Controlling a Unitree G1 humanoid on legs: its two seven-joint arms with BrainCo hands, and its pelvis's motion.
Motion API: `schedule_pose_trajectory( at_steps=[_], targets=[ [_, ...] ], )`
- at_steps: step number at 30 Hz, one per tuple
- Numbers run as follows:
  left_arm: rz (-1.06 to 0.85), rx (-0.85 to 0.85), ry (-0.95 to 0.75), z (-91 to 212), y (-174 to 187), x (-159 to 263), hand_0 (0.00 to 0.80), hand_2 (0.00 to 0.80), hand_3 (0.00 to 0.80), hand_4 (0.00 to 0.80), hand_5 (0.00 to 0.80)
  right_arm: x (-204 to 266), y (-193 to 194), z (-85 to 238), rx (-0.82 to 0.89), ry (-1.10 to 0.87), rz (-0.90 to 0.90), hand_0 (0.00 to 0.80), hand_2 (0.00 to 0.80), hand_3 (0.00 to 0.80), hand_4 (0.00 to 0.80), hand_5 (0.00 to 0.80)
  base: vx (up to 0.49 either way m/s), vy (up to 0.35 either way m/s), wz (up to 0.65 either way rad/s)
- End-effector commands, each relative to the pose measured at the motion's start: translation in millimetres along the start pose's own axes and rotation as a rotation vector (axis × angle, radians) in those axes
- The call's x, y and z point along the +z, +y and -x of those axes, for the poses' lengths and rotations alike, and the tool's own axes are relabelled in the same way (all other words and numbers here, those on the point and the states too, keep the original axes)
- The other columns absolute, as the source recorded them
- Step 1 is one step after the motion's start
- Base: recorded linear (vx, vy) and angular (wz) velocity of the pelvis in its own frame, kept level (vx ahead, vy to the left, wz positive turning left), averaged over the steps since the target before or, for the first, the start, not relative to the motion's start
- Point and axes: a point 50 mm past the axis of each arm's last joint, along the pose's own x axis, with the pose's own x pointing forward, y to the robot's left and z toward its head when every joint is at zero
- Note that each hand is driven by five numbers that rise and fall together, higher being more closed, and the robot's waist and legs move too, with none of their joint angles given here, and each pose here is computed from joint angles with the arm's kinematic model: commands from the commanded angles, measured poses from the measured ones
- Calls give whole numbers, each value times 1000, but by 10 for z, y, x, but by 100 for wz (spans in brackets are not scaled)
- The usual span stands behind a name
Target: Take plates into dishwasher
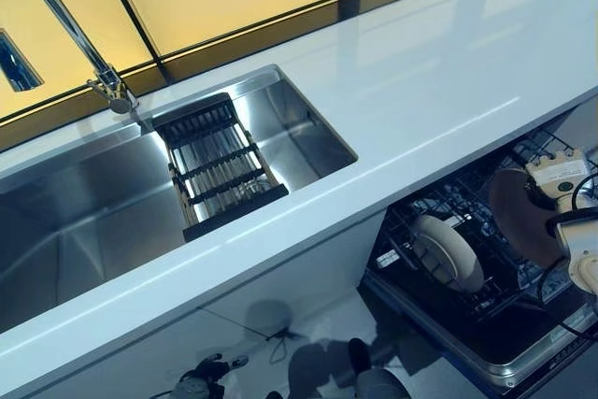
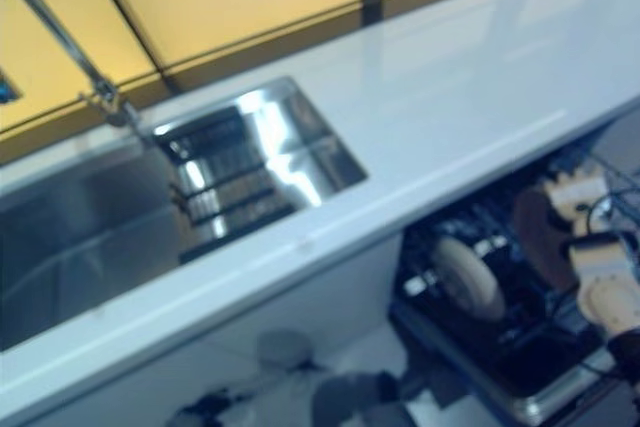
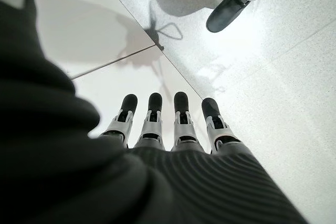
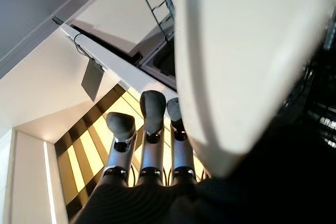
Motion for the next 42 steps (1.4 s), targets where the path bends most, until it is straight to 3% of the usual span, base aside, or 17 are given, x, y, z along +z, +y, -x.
schedule_pose_trajectory(
  at_steps=[1,19,42],
  targets=[
    [-52,53,-21,-11,210,98,0,0,0,0,0,-61,-228,-224,-53,107,-57,800,800,800,800,800,0,0,0],
    [-57,2,-83,-16,149,258,0,0,0,0,0,7,-211,-396,0,90,77,800,800,800,800,800,-16,8,7],
    [-79,-21,-114,-22,128,337,0,0,0,0,0,345,89,-307,231,78,-35,800,800,800,800,800,-4,3,1]
  ],
)
